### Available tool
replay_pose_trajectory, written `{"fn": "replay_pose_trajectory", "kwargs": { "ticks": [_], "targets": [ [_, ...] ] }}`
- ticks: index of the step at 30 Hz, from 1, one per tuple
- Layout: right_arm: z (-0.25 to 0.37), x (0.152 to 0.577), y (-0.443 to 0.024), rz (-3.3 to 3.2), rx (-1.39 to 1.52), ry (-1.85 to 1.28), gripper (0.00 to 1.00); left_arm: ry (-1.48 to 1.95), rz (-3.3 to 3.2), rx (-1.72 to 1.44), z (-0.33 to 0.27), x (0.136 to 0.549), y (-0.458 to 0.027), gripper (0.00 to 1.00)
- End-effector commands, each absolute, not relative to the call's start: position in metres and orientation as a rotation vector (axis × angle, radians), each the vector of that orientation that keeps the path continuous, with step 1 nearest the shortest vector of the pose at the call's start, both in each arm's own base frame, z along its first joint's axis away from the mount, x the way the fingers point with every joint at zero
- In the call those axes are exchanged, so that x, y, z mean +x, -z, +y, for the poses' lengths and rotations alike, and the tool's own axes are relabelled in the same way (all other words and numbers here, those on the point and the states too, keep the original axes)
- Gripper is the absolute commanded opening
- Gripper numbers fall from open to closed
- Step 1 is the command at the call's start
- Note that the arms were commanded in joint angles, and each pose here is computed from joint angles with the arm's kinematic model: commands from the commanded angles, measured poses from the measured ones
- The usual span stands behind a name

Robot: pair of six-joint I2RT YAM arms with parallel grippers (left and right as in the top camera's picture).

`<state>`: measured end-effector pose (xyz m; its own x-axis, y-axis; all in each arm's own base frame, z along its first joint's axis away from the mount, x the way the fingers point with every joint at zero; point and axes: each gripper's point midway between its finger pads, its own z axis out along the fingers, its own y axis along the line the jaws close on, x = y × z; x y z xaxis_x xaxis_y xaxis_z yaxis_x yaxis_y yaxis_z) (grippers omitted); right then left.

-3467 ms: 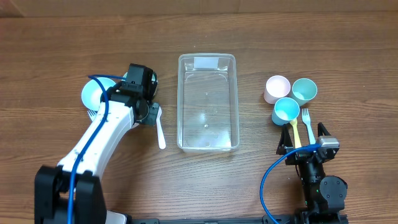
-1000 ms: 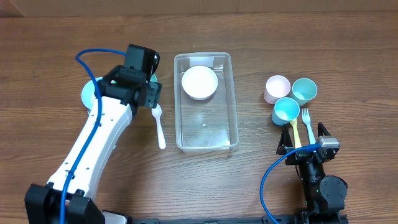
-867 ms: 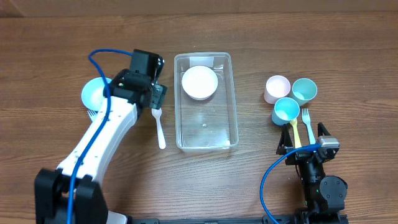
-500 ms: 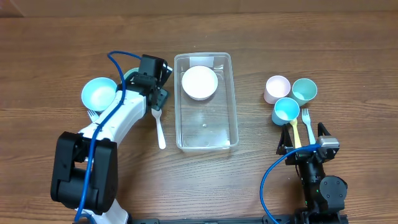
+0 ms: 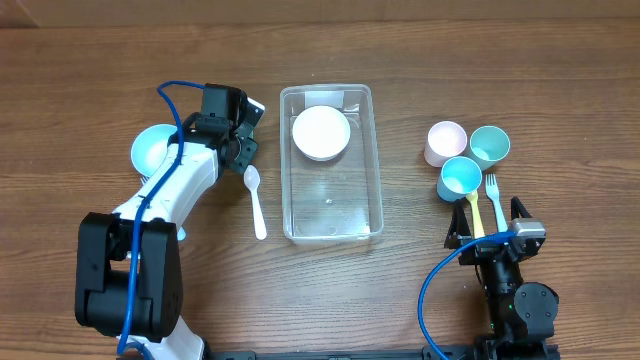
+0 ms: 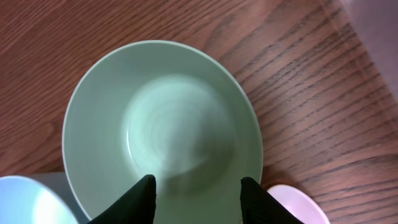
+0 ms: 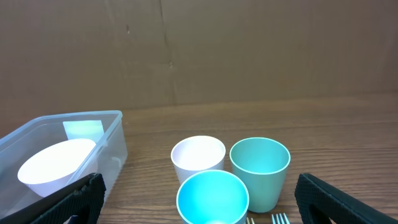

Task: Pack container
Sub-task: 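Move the left gripper back and grasp the teal bowl rim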

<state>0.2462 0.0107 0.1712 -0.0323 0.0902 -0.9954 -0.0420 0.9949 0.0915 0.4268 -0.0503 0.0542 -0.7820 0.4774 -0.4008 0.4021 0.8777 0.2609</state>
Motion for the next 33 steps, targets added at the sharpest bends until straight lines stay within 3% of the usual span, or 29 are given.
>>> {"fn": "replay_pose_trajectory", "kwargs": {
  "ticks": [1, 10, 16, 18, 19, 22, 25, 33],
  "targets": [
    [0.009, 0.246, -0.169, 1.596, 0.041, -0.097, 1.0, -0.17, 2.596, 0.691, -0.056, 0.423, -0.045, 0.48],
    [0.009, 0.246, -0.169, 1.596, 0.041, -0.097, 1.0, -0.212, 2.578, 0.603, -0.05, 0.428, -0.059, 0.54],
    [0.009, 0.246, -0.169, 1.596, 0.041, -0.097, 1.0, -0.222, 2.472, 0.558, -0.05, 0.434, -0.102, 0.56],
    [0.009, 0.246, -0.169, 1.596, 0.041, -0.097, 1.0, -0.228, 2.437, 0.53, -0.049, 0.435, -0.118, 0.53],
    [0.009, 0.246, -0.169, 1.596, 0.041, -0.097, 1.0, -0.223, 2.429, 0.519, -0.049, 0.434, -0.124, 0.42],
    [0.009, 0.246, -0.169, 1.596, 0.041, -0.097, 1.0, -0.156, 2.471, 0.542, -0.056, 0.424, -0.115, 0.36],
    [0.009, 0.246, -0.169, 1.596, 0.041, -0.097, 1.0, -0.025, 2.531, 0.592, -0.071, 0.412, -0.091, 0.47],
    [0.009, 0.246, -0.169, 1.596, 0.041, -0.097, 1.0, -0.003, 2.643, 0.621, -0.072, 0.411, -0.033, 0.51]
  ]
}}
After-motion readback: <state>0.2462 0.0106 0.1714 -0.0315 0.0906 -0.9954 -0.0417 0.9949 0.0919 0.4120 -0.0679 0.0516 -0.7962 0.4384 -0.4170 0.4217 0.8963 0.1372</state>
